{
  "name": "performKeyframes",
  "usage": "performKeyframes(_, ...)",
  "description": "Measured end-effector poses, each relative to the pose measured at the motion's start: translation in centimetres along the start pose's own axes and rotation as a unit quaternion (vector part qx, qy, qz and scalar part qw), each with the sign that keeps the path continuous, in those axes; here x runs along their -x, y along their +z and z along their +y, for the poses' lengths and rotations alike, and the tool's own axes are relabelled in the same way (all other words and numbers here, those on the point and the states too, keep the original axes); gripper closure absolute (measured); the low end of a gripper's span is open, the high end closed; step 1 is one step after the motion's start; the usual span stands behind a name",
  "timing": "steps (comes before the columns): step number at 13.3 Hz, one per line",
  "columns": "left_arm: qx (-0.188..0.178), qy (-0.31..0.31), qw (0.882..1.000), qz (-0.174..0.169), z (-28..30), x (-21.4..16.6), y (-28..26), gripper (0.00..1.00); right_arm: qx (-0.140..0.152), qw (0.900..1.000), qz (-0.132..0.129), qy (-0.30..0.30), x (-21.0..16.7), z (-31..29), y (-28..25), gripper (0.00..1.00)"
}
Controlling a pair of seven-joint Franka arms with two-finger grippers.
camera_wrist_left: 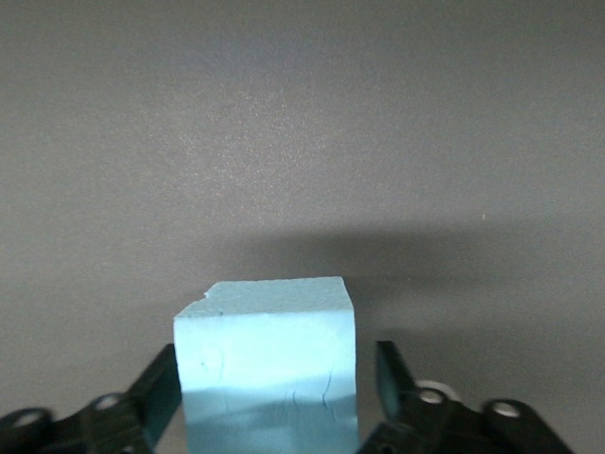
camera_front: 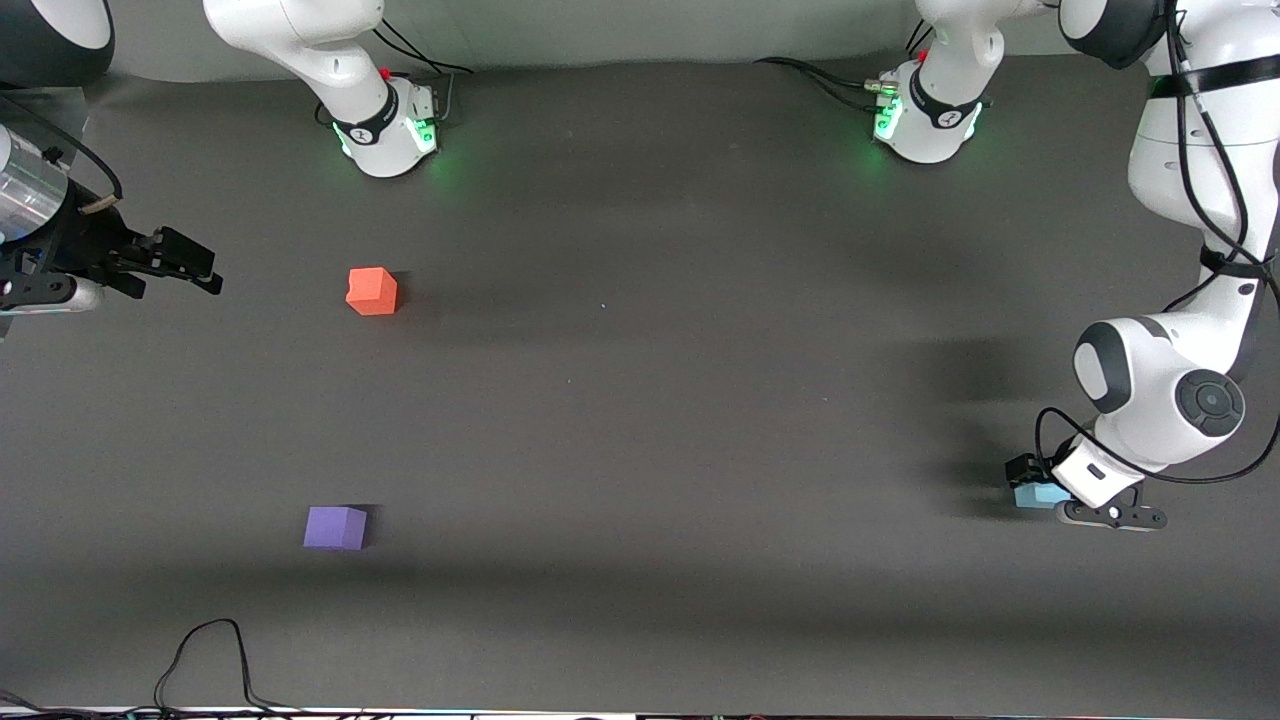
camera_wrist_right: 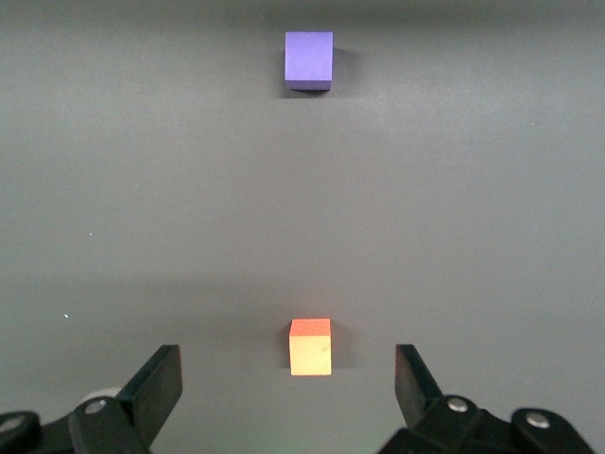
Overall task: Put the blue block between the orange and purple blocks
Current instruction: 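Close the left gripper on the light blue cube and lift it, then carry the blue cube with the left gripper toward the table middle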
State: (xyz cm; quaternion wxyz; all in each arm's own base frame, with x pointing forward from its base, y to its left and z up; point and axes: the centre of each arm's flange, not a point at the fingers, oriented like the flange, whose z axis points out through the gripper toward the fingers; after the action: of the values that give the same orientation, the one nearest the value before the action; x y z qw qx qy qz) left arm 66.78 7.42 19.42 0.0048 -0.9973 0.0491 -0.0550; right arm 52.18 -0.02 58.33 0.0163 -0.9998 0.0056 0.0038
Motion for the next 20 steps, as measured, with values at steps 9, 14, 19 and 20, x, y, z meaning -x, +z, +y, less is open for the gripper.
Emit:
performKeyframes(9,0.001,-0.012,1.0,-0.003,-0.5,-2.8,-4.5,0.45,0.0,1.0,0.0,0.0,0.0,0.0,0.0,0.0)
performKeyframes(14,0.012,-0.033,0.997,-0.069,6.8,-6.5,-18.8,0.45,0.0,1.0,0.0,0.0,0.0,0.0,0.0,0.0)
performKeyframes(19,0.001,-0.089,0.992,-0.089,28.7,-5.7,-23.9,0.47,0.0,1.0,0.0,0.0,0.0,0.0,0.0,0.0)
performKeyframes(20,-0.001,-0.094,0.992,-0.087,33.8,-4.7,-24.1,0.47,0.0,1.0,0.0,0.0,0.0,0.0,0.0,0.0)
